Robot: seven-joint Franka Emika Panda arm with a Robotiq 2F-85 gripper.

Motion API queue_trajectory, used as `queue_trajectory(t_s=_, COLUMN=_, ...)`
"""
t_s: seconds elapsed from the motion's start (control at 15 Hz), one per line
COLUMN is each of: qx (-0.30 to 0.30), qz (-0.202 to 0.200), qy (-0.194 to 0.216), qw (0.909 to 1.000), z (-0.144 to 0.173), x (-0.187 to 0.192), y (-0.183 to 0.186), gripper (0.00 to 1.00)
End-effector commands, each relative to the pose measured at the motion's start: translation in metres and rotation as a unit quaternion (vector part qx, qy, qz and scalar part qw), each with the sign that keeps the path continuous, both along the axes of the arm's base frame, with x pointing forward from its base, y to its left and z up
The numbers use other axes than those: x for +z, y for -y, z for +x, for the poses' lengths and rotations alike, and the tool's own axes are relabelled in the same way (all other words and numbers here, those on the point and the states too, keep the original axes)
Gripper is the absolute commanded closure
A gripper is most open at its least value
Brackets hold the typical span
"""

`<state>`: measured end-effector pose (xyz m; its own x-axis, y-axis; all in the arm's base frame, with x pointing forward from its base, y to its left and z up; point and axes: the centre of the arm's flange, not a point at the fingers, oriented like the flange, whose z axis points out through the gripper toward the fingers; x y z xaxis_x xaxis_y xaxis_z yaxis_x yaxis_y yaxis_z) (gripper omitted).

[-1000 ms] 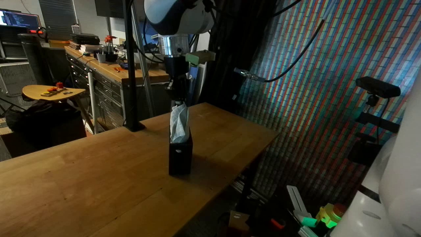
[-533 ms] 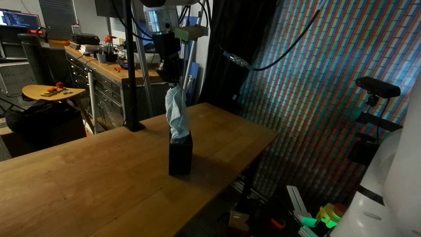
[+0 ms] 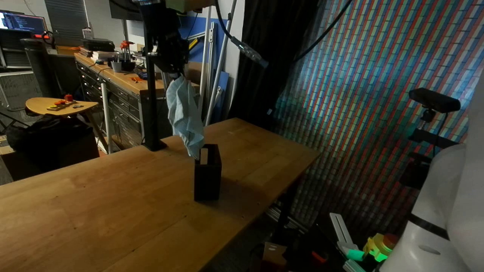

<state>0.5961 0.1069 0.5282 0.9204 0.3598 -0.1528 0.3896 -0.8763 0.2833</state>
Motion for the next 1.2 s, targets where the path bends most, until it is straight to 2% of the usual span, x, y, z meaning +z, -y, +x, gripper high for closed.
queue_trajectory(t_s=0.0, qx=0.001, qz=-0.024, qy=0.022, qw=0.9995, z=0.019, x=0.036, y=-0.041, gripper=0.9)
queue_trajectory(t_s=0.27, qx=0.019, qz=-0.023, qy=0.044, qw=0.9986, z=0.031, x=0.048, y=-0.082, gripper=0.9)
queue_trajectory(t_s=0.6, qx=0.053, qz=0.01, qy=0.066, qw=0.9964, z=0.053, x=0.041, y=-0.134, gripper=0.9)
queue_trajectory(t_s=0.93, qx=0.098, qz=0.05, qy=0.055, qw=0.9924, z=0.068, x=-0.005, y=-0.191, gripper=0.9)
queue_trajectory(t_s=1.13, qx=0.109, qz=0.08, qy=0.044, qw=0.9898, z=0.065, x=-0.037, y=-0.205, gripper=0.9)
